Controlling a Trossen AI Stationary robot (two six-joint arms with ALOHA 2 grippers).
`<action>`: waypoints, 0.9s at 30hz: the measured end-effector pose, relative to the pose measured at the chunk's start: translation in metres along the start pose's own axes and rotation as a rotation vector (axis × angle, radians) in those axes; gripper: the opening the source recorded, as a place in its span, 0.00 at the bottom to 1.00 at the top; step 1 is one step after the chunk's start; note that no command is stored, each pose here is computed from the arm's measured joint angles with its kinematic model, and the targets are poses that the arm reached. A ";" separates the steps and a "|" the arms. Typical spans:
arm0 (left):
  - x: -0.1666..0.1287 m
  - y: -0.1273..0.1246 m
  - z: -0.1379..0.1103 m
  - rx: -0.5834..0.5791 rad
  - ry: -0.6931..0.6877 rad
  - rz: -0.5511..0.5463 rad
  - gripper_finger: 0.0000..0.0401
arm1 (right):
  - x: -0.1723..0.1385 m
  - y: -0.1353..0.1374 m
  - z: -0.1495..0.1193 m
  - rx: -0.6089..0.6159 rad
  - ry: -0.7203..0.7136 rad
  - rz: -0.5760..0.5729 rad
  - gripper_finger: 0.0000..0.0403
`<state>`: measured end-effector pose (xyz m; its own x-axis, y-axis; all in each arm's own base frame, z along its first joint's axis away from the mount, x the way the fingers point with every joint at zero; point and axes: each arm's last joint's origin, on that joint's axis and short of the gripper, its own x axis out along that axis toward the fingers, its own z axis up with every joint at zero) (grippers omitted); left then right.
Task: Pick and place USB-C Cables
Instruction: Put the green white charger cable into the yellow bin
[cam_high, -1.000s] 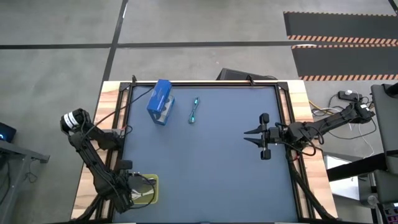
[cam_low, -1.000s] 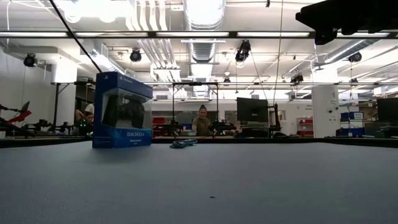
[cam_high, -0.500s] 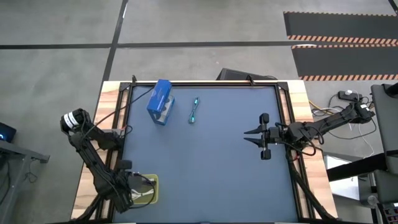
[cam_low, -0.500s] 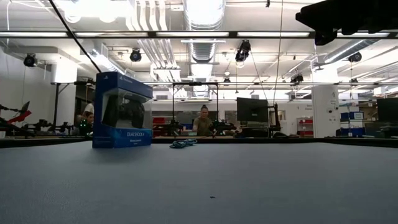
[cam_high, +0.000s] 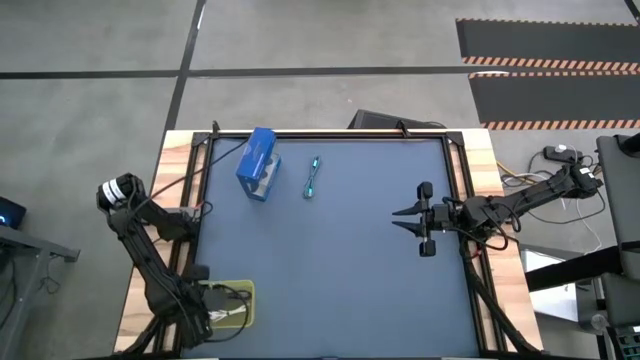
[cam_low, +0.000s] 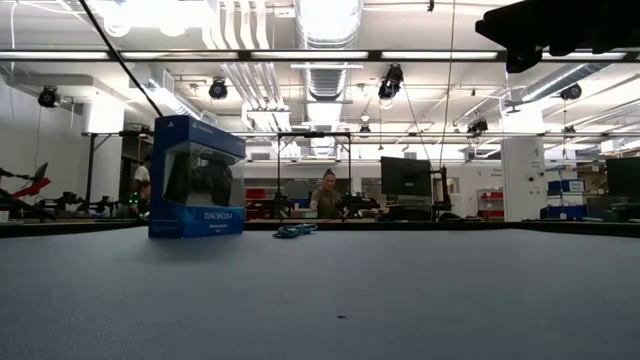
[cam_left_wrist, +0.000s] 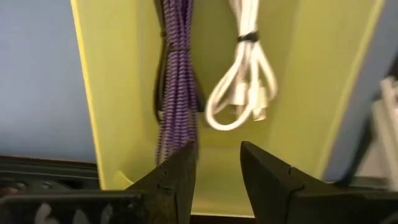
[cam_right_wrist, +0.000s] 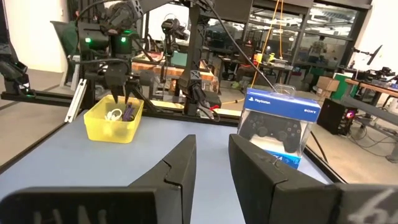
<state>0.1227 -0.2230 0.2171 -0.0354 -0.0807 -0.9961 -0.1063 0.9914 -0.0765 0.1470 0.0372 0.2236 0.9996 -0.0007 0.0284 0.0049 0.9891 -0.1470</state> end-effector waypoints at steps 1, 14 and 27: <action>-0.002 -0.001 0.001 -0.024 -0.002 -0.010 0.27 | 0.000 0.000 0.000 0.000 0.000 0.000 0.21; -0.046 -0.008 0.052 -0.384 -0.107 -0.246 0.27 | 0.000 0.000 0.000 0.000 0.000 0.000 0.21; -0.071 0.054 0.161 -0.515 -0.463 -0.462 0.27 | 0.000 0.000 -0.001 -0.003 0.008 0.001 0.21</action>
<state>0.2798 -0.1469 0.2767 0.5238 -0.3055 -0.7952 -0.4549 0.6889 -0.5643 0.1470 0.0372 0.2227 0.9998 -0.0006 0.0200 0.0036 0.9887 -0.1501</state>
